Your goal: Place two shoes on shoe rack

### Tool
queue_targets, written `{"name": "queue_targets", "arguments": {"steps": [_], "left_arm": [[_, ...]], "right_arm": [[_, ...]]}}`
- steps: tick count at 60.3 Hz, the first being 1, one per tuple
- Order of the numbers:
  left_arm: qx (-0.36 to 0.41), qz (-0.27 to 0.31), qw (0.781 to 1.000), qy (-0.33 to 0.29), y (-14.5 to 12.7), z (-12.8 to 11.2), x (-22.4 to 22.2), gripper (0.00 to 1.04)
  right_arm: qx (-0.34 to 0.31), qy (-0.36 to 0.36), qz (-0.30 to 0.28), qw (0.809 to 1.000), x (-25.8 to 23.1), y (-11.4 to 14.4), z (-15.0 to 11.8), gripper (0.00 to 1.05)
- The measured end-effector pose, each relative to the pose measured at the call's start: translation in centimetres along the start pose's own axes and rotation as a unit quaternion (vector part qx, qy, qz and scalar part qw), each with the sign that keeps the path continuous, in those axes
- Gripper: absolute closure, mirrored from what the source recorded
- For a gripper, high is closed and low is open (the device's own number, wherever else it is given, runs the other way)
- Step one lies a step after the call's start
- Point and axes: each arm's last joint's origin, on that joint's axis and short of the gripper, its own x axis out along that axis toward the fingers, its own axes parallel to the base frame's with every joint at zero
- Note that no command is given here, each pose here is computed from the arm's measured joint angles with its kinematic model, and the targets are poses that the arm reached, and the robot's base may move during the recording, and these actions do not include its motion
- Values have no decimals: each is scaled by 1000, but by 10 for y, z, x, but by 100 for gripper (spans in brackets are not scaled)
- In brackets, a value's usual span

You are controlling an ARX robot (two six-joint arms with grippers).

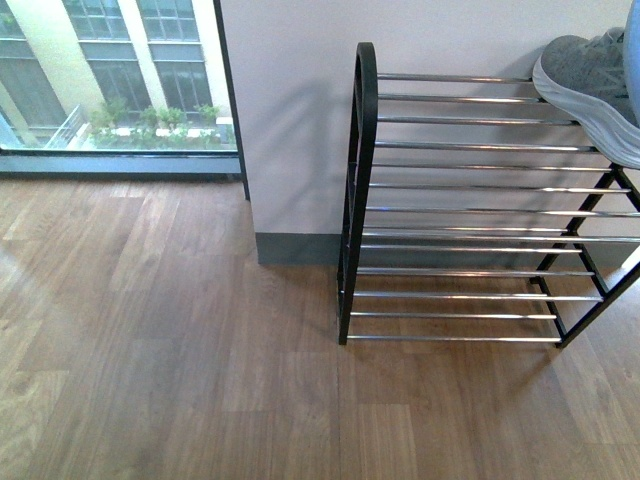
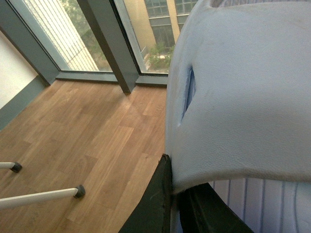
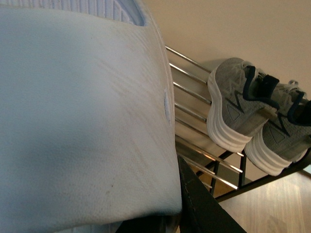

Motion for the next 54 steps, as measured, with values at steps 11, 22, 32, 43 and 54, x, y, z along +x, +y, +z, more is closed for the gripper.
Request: {"name": "queue_targets", "arguments": {"steps": [11, 22, 32, 43, 54], "left_arm": [[0, 0, 1000, 0, 0, 0, 0, 103], [1, 0, 1000, 1, 0, 0, 0, 103], [0, 0, 1000, 0, 0, 0, 0, 103], [0, 1, 1000, 0, 0, 0, 0, 103], [0, 0, 1000, 0, 0, 0, 0, 103]], "right_arm": [[0, 0, 0, 1000, 0, 0, 0, 103], [1, 1, 1, 1000, 0, 0, 0, 103], [116, -98, 46, 987, 3, -1, 3, 103], [202, -65, 60, 975, 20, 7, 5, 103], [196, -46, 57, 978, 75, 7, 24, 103]]}}
